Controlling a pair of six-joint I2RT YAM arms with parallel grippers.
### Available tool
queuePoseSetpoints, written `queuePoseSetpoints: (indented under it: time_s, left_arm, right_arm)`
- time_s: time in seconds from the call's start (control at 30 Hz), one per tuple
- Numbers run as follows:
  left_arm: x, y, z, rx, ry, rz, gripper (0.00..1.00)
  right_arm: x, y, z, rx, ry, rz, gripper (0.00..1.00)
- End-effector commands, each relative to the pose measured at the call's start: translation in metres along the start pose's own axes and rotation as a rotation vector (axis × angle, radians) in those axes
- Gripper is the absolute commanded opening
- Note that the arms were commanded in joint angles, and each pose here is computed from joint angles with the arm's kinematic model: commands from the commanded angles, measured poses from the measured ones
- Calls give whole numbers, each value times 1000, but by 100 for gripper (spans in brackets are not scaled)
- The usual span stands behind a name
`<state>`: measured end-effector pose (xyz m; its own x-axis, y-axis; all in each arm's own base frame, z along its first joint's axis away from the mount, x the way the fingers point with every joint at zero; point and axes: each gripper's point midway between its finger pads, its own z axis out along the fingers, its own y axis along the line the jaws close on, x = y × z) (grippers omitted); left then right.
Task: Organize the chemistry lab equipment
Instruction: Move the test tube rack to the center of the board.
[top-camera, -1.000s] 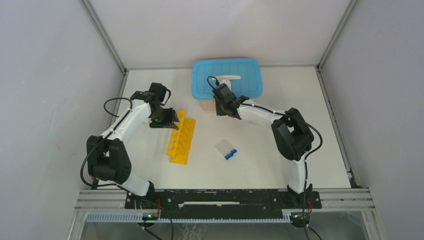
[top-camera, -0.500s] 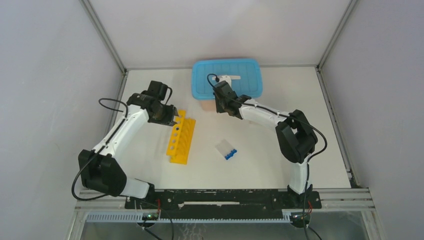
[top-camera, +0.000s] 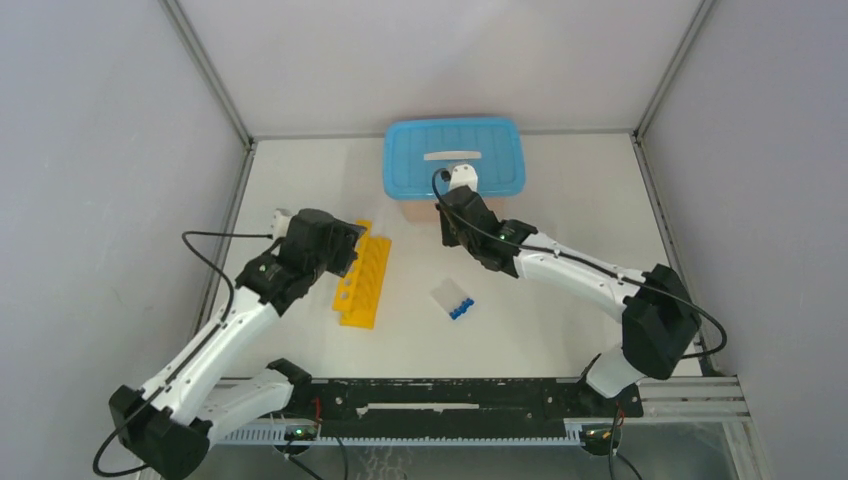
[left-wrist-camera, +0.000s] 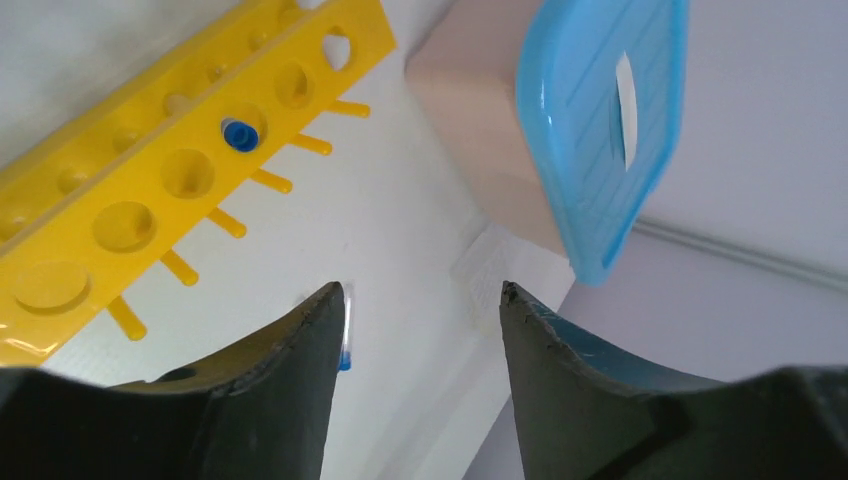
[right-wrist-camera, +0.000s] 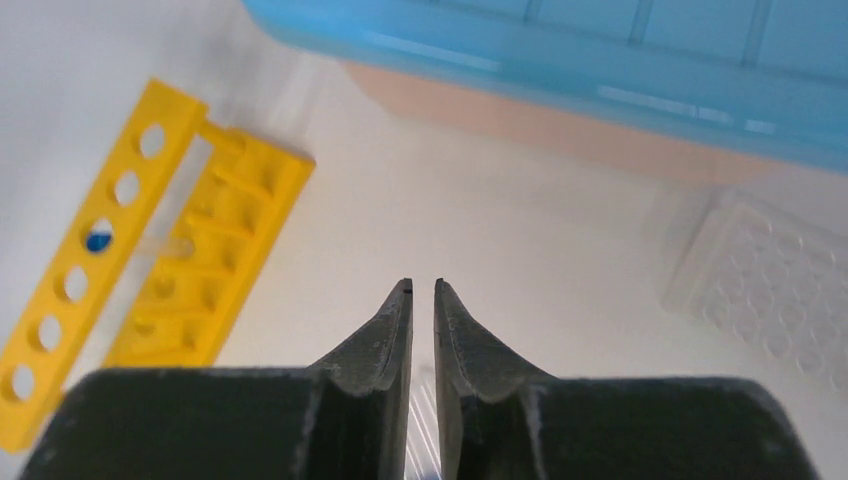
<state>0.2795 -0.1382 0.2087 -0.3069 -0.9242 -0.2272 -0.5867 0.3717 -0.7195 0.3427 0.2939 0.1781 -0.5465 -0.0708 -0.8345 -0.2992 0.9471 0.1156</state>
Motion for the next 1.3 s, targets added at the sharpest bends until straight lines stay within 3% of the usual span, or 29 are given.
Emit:
queuePoseSetpoints:
  time_s: [0.0, 0.1, 0.5, 0.97, 1.27]
  left_arm:
    - [1, -13, -8, 201, -72, 93, 65]
    - [8, -10, -14, 268, -75, 156, 71]
    - [30, 12, -26, 324, -46, 345, 67]
    - [39, 22, -28, 325, -10, 401, 62]
    - [38, 20, -30, 330, -17, 429, 63]
  right_arm:
    - [18, -3, -20, 5, -6, 12, 21]
    - [37, -1, -32, -26, -1, 29, 23]
    - [112, -3, -45, -22, 45, 37, 24]
    - [158, -9, -37, -6, 115, 20, 24]
    - [170, -14, -27, 0, 155, 26, 29]
